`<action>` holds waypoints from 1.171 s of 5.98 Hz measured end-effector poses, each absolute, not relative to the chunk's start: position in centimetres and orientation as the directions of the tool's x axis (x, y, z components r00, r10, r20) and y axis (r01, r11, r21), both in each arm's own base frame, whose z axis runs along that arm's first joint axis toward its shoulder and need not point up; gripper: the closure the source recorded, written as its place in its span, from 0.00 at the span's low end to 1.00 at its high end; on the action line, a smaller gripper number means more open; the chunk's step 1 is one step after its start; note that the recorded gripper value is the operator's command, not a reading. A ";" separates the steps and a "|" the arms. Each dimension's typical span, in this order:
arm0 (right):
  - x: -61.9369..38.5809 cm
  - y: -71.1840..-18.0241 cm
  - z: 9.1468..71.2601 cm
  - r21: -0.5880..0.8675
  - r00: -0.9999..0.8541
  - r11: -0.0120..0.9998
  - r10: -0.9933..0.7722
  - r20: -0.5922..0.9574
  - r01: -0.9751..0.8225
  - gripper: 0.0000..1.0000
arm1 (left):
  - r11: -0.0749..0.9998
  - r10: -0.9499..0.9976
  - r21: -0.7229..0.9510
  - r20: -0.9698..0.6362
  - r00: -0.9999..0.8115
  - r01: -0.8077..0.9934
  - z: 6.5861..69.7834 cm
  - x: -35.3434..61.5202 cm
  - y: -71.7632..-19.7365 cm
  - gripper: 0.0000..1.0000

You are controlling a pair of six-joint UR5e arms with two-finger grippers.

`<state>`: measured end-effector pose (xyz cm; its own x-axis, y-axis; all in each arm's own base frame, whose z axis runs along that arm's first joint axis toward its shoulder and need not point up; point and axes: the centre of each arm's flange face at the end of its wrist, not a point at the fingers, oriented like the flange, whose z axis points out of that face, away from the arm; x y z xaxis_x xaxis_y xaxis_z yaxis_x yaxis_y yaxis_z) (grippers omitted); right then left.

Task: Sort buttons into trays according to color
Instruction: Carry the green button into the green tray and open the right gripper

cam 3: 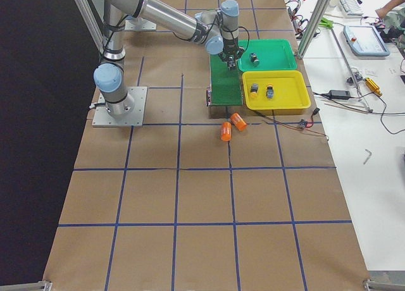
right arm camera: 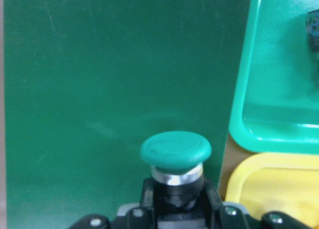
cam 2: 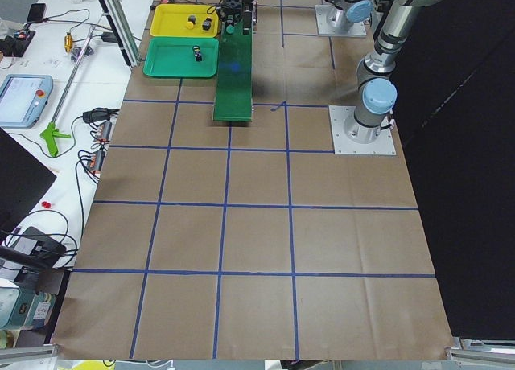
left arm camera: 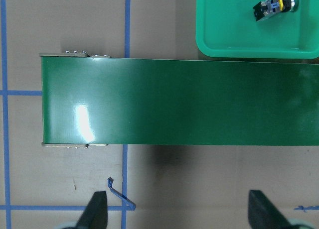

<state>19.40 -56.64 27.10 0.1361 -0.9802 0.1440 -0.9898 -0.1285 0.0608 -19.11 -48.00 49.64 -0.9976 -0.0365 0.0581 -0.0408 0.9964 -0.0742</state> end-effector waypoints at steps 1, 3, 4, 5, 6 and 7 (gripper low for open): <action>17.2 -57.6 29.1 0.077 0.142 -0.130 -0.974 0.177 -0.989 0.90 | 0.996 -0.033 -0.078 0.058 -0.998 -0.038 49.7 -19.1 -47.9 0.02; 16.8 -63.7 32.4 0.077 0.137 -0.121 -0.954 0.268 -0.990 0.89 | 0.995 -0.028 -0.096 0.062 -0.998 -0.034 50.1 -18.9 -48.2 0.02; 18.0 -67.9 32.3 0.061 0.145 -0.133 -0.943 0.301 -0.989 0.89 | 0.995 -0.028 -0.099 0.062 -0.998 -0.034 50.1 -18.9 -48.3 0.02; 19.8 -71.3 31.4 0.030 0.152 -0.150 -0.934 0.324 -0.988 0.88 | 0.994 -0.028 -0.100 0.062 -0.998 -0.034 50.1 -18.9 -48.3 0.02; 22.2 -73.6 29.8 -0.010 0.147 -0.159 -0.930 0.337 -0.987 0.83 | 0.994 -0.029 -0.101 0.063 -0.998 -0.035 50.2 -18.9 -48.3 0.02; 24.9 -74.9 27.2 -0.070 0.129 -0.161 -0.935 0.331 -0.984 0.47 | 0.994 -0.029 -0.103 0.064 -0.998 -0.035 50.3 -18.9 -48.2 0.02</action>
<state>24.94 -74.94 27.20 0.1293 -0.9349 0.3306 -0.9844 -0.1611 -0.0703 -18.86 -48.19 50.28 -0.9976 -0.0287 0.0636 -0.0351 0.9941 -0.1028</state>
